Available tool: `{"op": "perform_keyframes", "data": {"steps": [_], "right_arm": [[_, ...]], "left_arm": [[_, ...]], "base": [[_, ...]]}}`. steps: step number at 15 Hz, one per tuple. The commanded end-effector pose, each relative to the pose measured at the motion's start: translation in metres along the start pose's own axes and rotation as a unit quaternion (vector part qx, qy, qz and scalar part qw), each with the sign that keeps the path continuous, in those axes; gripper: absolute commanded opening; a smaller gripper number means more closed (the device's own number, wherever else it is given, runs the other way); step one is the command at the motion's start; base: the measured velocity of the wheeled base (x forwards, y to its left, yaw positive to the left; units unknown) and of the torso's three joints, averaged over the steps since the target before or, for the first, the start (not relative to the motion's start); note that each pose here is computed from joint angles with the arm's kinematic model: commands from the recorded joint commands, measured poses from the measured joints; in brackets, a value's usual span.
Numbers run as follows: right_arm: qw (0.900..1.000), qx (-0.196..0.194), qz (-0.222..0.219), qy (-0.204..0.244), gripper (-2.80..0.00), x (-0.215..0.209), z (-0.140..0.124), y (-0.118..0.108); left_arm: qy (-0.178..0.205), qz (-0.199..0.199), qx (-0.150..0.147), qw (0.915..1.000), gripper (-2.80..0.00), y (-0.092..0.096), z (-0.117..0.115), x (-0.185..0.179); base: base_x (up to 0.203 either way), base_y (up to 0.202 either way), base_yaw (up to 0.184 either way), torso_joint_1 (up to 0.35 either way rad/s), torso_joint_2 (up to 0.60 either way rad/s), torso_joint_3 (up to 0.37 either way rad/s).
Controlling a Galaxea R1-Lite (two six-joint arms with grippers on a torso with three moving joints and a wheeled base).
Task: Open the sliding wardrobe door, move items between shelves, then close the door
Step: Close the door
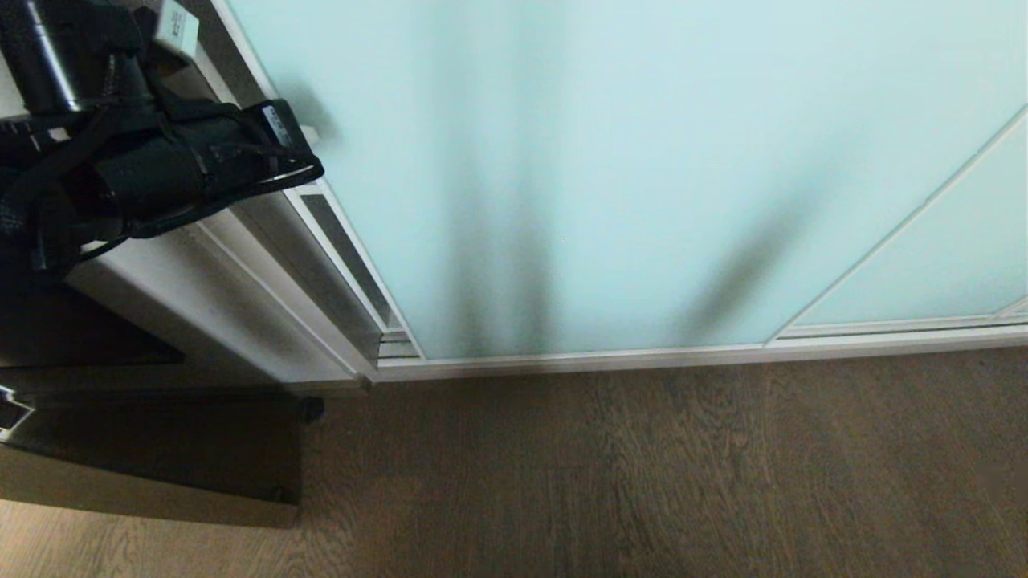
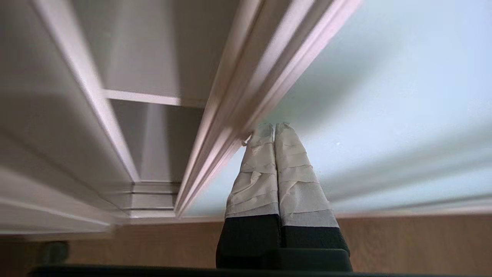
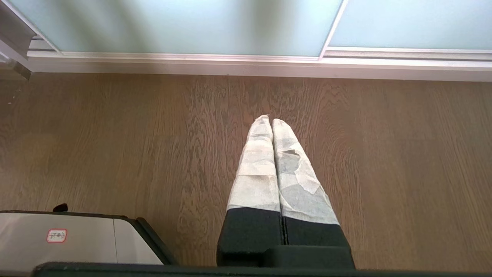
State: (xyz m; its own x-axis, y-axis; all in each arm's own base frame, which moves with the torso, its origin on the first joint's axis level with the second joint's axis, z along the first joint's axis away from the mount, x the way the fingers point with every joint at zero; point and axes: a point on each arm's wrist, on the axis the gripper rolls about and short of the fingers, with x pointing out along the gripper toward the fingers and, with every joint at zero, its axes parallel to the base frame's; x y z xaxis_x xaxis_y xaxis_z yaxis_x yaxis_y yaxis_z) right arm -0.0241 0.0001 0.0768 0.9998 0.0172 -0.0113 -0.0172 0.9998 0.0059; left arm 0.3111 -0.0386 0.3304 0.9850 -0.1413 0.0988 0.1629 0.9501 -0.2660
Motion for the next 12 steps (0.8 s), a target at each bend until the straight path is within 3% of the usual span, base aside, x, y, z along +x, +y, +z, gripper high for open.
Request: {"op": "perform_keyframes", "data": {"steps": [1, 6, 8, 12], "right_arm": [[1.000, 0.000, 0.001, -0.001, -2.80, 0.000, 0.000, 0.000], [1.000, 0.000, 0.001, -0.001, -2.80, 0.000, 0.000, 0.000], [1.000, 0.000, 0.001, 0.000, -2.80, 0.000, 0.000, 0.000], [1.000, 0.000, 0.001, -0.001, -2.80, 0.000, 0.000, 0.000]], "left_arm": [[-0.002, 0.007, 0.000, 1.0000, -2.80, 0.003, 0.003, -0.009], [-0.006, 0.042, 0.000, 0.9991, -2.80, 0.027, 0.005, -0.013], [-0.014, 0.041, 0.000, 0.9991, -2.80, 0.027, 0.012, -0.020], [-0.039, -0.018, 0.001, 0.9991, -2.80, 0.006, 0.040, -0.059]], "base": [[0.000, 0.000, 0.000, 0.000, 0.00, 0.000], [0.000, 0.000, 0.000, 0.000, 0.00, 0.000], [0.000, 0.000, 0.000, 0.000, 0.00, 0.000], [0.000, 0.000, 0.000, 0.000, 0.00, 0.000]]}}
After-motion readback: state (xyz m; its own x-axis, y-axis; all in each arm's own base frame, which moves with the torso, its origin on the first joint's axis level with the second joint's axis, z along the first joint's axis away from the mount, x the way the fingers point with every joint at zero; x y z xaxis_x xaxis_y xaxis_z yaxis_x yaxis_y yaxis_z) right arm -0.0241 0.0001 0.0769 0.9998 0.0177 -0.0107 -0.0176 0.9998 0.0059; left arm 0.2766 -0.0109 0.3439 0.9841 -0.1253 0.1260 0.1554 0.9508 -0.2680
